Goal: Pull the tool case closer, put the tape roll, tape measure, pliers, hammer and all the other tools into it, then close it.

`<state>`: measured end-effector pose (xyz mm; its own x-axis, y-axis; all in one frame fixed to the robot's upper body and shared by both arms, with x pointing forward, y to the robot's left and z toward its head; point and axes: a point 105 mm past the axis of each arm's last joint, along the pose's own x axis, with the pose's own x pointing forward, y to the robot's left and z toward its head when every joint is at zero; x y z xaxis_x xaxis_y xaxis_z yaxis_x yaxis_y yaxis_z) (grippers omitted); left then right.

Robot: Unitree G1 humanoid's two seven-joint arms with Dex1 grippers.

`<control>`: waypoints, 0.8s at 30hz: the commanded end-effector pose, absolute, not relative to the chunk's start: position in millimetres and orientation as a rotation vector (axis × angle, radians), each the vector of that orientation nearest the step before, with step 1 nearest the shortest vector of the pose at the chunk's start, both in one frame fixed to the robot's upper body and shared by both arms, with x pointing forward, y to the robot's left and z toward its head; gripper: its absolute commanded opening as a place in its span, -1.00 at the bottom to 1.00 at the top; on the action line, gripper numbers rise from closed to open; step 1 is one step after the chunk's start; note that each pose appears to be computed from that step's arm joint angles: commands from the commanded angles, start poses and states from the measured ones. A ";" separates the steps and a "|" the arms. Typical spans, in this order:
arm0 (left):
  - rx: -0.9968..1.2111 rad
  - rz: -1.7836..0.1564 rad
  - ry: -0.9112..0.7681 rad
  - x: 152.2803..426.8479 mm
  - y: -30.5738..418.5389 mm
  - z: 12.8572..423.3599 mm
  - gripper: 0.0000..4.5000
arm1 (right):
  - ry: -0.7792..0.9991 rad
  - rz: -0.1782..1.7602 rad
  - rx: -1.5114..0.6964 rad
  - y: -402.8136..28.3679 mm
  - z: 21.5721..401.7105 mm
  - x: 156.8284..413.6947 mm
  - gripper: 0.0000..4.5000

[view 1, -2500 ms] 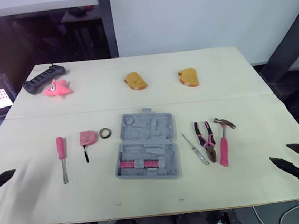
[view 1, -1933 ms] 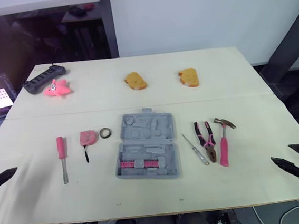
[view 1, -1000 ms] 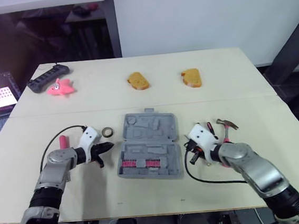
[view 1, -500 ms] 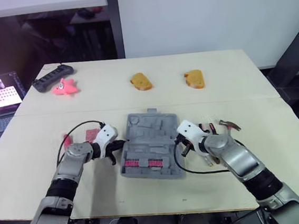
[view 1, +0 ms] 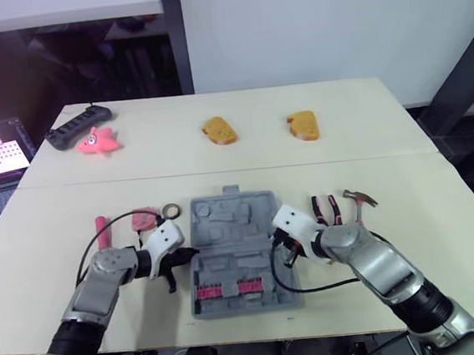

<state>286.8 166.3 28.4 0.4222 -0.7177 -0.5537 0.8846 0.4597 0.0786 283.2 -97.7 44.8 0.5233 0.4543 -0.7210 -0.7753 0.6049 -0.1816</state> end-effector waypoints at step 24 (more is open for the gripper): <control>0.291 -1.065 0.651 224.9 176.2 14.9 -1.00 | 0.850 0.958 -0.436 -75.4 38.5 221.9 -0.98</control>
<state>234.5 182.5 24.5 0.3752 -0.7002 -0.6074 0.8698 0.4924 -0.0304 232.5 -85.9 38.5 0.3456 0.4946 -0.7975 -0.8210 0.5710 -0.0016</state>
